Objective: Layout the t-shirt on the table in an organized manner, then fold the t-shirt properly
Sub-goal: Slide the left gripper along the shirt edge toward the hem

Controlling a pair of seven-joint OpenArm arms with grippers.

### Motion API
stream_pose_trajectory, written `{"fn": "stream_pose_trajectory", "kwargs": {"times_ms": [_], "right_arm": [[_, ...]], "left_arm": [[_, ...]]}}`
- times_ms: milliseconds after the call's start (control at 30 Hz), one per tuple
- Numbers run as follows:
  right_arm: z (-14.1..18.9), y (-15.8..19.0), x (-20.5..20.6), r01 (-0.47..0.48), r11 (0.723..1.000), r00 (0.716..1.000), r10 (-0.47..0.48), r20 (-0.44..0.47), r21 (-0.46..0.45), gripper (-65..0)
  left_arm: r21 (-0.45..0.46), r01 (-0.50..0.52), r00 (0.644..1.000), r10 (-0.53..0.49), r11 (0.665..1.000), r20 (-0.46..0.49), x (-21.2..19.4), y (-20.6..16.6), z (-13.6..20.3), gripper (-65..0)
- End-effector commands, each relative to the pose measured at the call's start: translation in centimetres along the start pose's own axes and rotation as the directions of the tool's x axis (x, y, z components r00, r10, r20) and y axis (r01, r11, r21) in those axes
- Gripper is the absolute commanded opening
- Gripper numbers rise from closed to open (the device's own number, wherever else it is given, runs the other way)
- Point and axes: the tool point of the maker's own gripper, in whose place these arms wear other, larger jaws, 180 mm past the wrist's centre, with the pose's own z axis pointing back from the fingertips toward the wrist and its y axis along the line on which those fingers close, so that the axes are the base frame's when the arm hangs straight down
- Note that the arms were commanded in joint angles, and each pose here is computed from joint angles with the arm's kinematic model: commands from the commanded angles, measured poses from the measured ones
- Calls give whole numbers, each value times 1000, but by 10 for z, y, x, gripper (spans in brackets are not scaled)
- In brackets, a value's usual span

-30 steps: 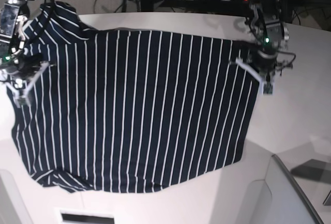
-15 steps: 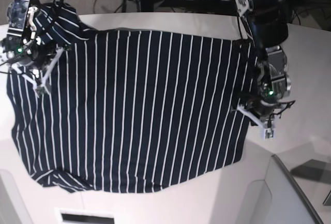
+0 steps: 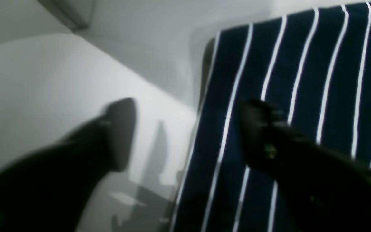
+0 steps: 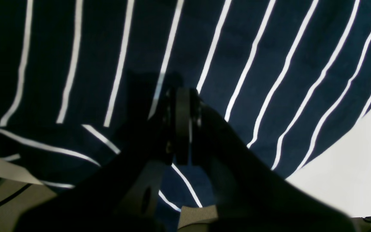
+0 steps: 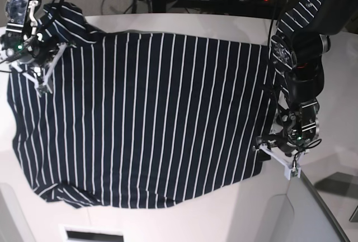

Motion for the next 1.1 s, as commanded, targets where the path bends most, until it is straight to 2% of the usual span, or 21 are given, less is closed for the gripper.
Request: {"fn": "stream_pose_trajectory", "kwargs": {"times_ms": [0, 67, 133, 300, 367, 433, 533, 567, 700, 833, 1067], "right_arm": [[5, -9, 12, -7, 1000, 999, 8, 35, -22, -648], [5, -9, 13, -7, 1000, 999, 8, 38, -20, -648], [5, -9, 14, -7, 1000, 999, 8, 39, -20, -648], [5, -10, 16, -7, 1000, 999, 8, 44, -22, -648], [5, -10, 16, -7, 1000, 999, 8, 44, -22, -648], [5, -10, 16, -7, 1000, 999, 8, 44, -22, -648], [5, -10, 15, -7, 1000, 999, 8, 44, -21, -648], [5, -10, 15, -7, 1000, 999, 8, 44, -21, -648], [5, -9, 15, -13, 1000, 999, 14, 42, -16, -648], [5, 0, 14, -74, 997, 997, 73, 40, 26, -648], [4, 2, 14, -86, 996, 996, 85, 39, 37, -650]], "left_arm": [[3, -4, 999, 4, 1000, 51, 25, 4, 1, -120], [-12, -18, 1000, 18, 1000, -15, 1, -1, -4, -94], [-11, -22, 998, 22, 1000, -58, -16, 4, -6, -94], [-16, -33, 996, 31, 999, -89, -41, 4, -7, -97], [-16, -28, 995, 27, 999, -99, -48, 4, -6, -132], [-17, -28, 994, 26, 999, -107, -54, 3, -6, -260], [-19, -28, 993, 26, 999, -112, -58, 1, -5, -568], [-25, -30, 993, 27, 999, -113, -59, -3, -6, -650], [-31, -27, 998, 25, 999, -50, -48, -8, -7, -650], [-27, 1, 1000, 0, 1000, 21, -29, -14, -3, -650], [8, 93, 975, -93, 996, 203, -4, -26, 32, -650]]}}
